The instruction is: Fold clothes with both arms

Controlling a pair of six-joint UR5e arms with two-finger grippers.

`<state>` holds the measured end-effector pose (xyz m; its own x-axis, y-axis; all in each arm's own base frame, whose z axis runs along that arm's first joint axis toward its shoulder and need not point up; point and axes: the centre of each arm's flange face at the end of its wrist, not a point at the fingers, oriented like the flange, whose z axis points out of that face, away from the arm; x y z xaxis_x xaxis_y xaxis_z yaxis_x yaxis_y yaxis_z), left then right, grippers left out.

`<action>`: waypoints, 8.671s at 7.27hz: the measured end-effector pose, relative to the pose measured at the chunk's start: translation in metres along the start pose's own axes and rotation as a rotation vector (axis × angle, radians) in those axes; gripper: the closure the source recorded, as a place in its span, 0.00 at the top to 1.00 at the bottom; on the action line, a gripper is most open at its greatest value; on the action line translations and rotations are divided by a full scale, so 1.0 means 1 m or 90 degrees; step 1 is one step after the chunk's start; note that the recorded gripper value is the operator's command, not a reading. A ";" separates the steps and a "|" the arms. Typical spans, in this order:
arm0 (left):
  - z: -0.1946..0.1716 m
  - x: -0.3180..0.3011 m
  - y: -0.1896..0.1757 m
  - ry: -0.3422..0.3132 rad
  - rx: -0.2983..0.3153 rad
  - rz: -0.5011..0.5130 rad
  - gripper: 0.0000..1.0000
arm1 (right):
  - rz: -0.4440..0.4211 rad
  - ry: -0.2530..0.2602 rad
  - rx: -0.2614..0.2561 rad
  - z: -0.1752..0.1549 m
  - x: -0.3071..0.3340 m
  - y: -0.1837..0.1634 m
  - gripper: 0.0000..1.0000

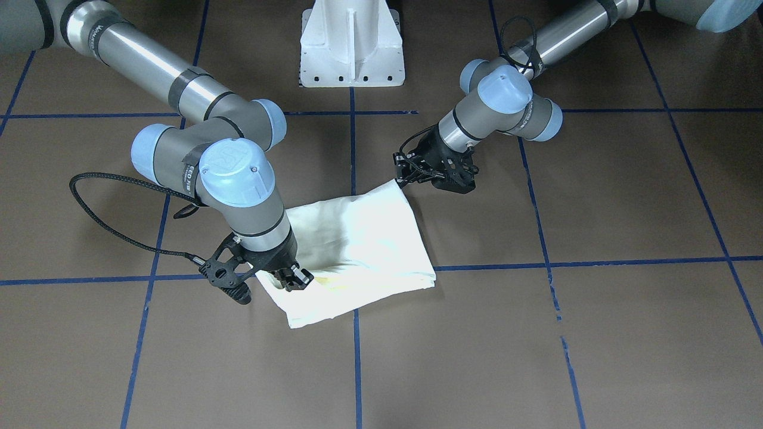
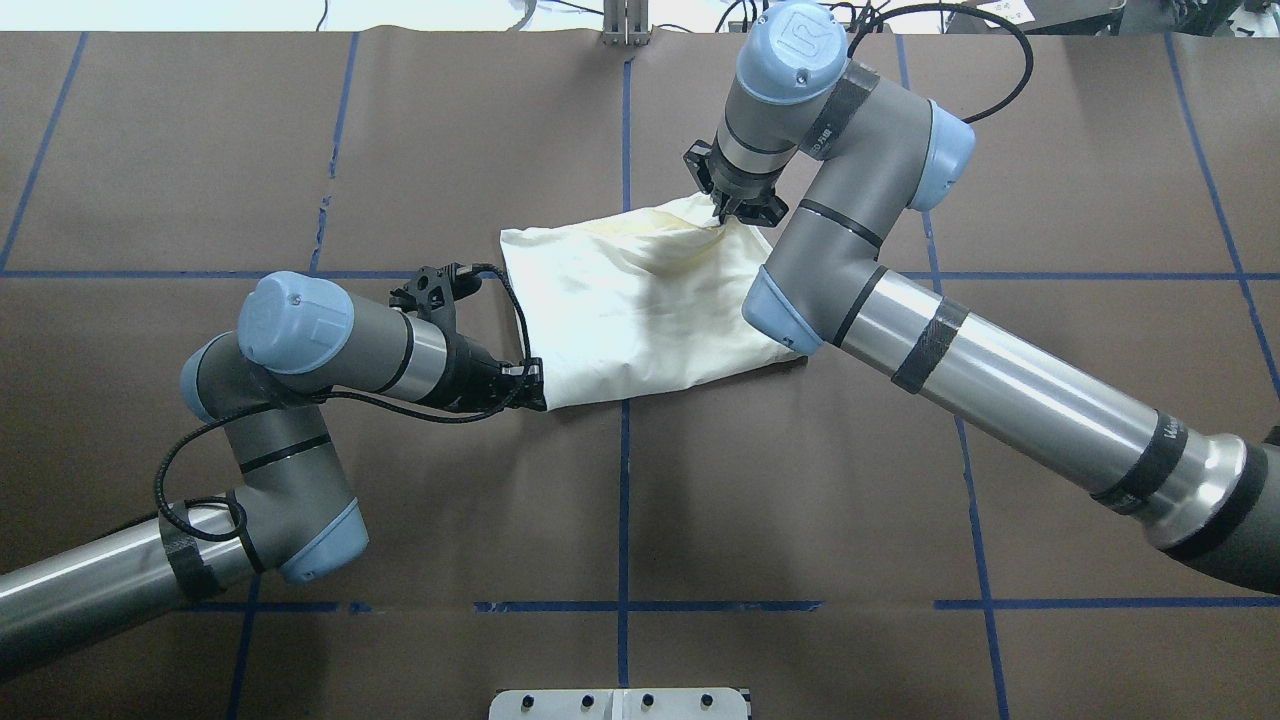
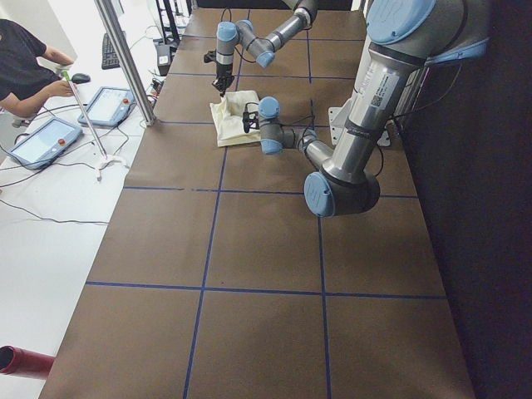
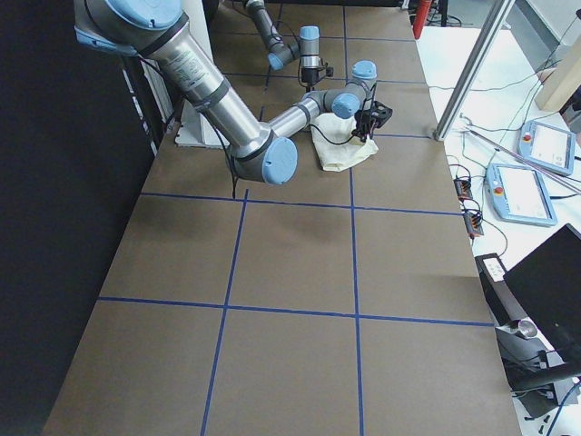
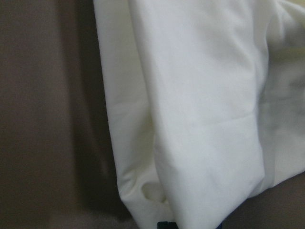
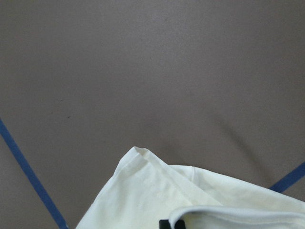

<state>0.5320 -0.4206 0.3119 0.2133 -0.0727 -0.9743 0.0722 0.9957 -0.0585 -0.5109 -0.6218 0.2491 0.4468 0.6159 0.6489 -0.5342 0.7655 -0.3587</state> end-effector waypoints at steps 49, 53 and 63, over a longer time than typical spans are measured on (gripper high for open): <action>-0.517 -0.386 -0.120 -0.331 0.001 0.160 1.00 | -0.374 0.103 -0.120 -0.166 0.561 -0.309 1.00; -0.518 -0.412 -0.112 -0.374 -0.033 0.089 1.00 | -0.375 0.101 -0.116 -0.169 0.558 -0.309 1.00; -0.520 -0.418 -0.111 -0.390 -0.036 0.075 1.00 | -0.375 0.103 -0.115 -0.169 0.559 -0.309 1.00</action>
<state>-0.0714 -0.4709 0.6126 0.7373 0.0345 -0.6747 -0.0344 0.9993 0.0134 0.0248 -0.4828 0.6091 0.7395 0.0917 0.6669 -0.0430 0.9951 -0.0892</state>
